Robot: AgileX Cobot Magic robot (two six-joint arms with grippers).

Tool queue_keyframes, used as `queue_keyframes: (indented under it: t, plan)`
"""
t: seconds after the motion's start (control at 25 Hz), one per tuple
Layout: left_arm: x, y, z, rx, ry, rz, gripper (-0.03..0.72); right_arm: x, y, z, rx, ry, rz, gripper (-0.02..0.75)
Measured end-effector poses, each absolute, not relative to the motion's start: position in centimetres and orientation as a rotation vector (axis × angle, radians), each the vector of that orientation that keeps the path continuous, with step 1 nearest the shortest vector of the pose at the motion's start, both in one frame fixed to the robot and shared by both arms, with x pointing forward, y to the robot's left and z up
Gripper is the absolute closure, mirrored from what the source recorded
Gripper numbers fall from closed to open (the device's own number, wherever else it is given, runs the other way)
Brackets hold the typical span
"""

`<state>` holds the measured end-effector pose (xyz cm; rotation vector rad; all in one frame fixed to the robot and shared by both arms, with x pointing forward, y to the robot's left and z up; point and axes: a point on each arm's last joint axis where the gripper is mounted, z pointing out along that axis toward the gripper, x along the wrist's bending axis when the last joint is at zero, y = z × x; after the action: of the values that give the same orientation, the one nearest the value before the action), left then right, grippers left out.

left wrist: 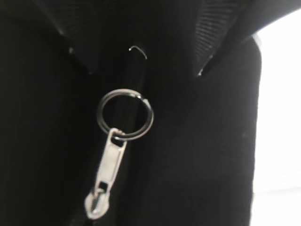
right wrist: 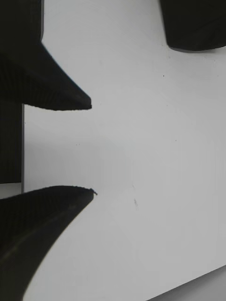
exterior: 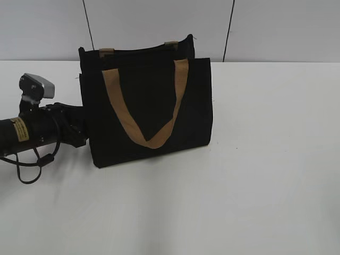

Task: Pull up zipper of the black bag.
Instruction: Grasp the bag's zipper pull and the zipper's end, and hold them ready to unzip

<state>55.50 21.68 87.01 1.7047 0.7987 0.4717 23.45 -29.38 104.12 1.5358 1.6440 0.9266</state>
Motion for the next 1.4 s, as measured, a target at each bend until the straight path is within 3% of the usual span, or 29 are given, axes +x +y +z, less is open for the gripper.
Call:
queue_keyframes:
  t: [0.32,0.64,0.84,1.4]
  plan:
    - [56.7,21.2,86.9,1.708,0.771,0.483,0.366,23.5,-29.4,104.1,1.536,1.644,0.927,0.342]
    - [56.7,21.2,86.9,1.711,0.769,0.482,0.664,23.5,-29.4,104.1,1.536,1.644,0.927,0.344]
    - [56.7,21.3,88.7,1.728,0.757,0.506,0.664,23.5,-29.4,104.1,1.536,1.644,0.927,0.344]
    - [53.8,22.6,100.2,1.883,0.672,0.773,0.665,23.5,-29.4,104.1,1.536,1.644,0.927,0.344]
